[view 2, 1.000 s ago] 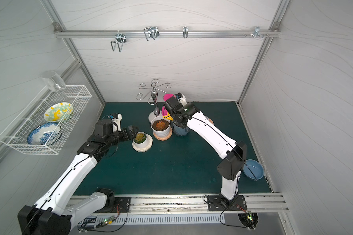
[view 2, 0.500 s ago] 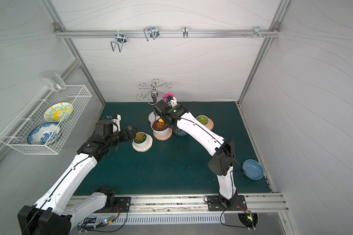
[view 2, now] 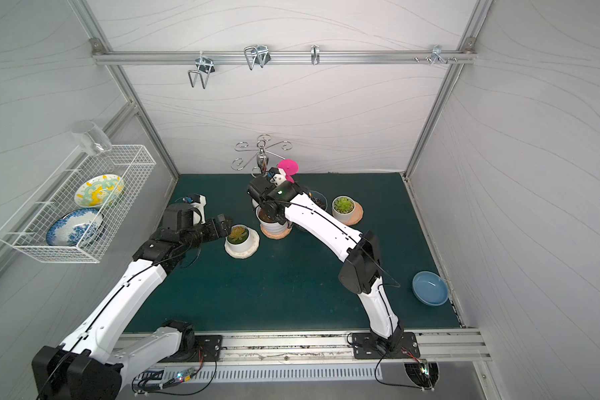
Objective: Water the succulent around the soil edge
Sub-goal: Water the soil of the potted plant with water.
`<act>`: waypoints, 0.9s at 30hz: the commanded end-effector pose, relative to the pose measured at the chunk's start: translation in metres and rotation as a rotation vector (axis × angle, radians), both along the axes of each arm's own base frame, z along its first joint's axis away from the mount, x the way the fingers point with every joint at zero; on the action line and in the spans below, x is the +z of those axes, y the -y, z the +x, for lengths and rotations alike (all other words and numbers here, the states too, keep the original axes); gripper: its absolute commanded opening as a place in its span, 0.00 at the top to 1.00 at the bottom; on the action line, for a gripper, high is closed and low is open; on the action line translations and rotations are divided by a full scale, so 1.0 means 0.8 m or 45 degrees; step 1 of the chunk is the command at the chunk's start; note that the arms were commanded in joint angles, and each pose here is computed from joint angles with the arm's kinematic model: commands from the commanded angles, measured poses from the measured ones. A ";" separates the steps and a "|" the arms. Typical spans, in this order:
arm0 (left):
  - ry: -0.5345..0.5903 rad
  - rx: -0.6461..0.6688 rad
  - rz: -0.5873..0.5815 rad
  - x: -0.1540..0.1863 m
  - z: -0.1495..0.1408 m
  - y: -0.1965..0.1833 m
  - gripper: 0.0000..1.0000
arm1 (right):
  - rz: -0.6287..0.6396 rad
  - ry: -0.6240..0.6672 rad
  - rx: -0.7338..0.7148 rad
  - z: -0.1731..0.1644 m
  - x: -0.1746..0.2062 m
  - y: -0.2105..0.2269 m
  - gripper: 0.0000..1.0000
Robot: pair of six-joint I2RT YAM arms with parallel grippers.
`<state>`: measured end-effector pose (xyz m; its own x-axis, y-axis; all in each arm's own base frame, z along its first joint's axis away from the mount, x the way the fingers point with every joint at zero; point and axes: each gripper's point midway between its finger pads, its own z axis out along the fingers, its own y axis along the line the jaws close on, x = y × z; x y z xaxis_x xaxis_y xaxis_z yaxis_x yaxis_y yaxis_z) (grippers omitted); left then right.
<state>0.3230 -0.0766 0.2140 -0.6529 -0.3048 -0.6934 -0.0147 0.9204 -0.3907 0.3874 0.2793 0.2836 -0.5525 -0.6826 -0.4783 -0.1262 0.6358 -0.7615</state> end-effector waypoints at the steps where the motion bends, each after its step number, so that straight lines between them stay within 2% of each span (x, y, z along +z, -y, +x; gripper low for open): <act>1: 0.058 0.022 -0.007 0.022 0.008 -0.003 0.00 | -0.035 0.088 0.006 0.004 0.019 -0.011 1.00; 13: 0.058 0.018 -0.016 0.023 0.009 -0.003 0.00 | -0.206 0.178 0.046 0.021 0.024 -0.043 1.00; 27: 0.060 0.011 -0.028 0.022 0.011 -0.002 0.00 | -0.258 0.180 0.099 0.028 0.012 -0.068 1.00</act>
<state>0.3237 -0.0743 0.2132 -0.6532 -0.3115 -0.6901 -0.0222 0.9190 -0.3937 0.4095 0.3251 0.2851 -0.4487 -0.8148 -0.3671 -0.0874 0.4488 -0.8893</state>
